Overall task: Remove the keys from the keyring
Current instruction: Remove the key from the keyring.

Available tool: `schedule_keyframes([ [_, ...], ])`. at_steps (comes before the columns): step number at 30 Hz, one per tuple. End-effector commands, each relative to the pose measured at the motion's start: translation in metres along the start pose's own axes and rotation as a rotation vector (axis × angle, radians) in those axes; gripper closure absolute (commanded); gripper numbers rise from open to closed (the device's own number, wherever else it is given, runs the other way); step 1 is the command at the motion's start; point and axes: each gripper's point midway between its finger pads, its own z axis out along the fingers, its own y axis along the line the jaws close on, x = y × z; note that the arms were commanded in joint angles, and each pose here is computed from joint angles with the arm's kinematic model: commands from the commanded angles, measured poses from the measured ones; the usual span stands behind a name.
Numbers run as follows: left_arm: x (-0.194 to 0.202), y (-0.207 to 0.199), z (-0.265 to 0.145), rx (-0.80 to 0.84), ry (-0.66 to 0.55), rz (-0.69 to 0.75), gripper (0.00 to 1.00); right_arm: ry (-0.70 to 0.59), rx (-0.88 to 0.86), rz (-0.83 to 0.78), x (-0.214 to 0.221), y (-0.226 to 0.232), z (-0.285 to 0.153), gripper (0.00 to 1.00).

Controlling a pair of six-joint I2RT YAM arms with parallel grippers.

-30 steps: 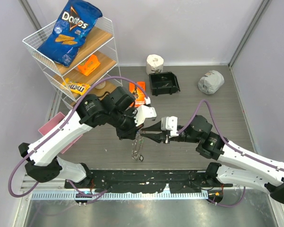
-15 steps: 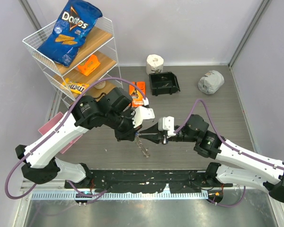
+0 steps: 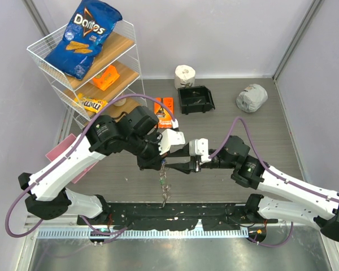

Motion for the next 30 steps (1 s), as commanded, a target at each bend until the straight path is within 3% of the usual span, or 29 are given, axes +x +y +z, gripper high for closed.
schedule_keyframes([
  [1,-0.002,-0.011,-0.008,0.033,-0.031,0.021,1.00,-0.079,-0.017,-0.033,-0.030,-0.003,0.005,0.61],
  [9,-0.003,-0.012,-0.011,0.030,-0.041,0.029,1.00,-0.069,-0.049,-0.026,-0.027,0.002,0.007,0.74],
  [14,-0.002,-0.009,-0.014,0.006,-0.041,0.028,1.00,-0.051,-0.054,-0.020,-0.024,0.004,0.004,0.95],
  [30,-0.001,-0.010,-0.010,0.015,-0.049,0.015,1.00,-0.108,0.032,-0.039,-0.038,0.002,-0.018,0.95],
])
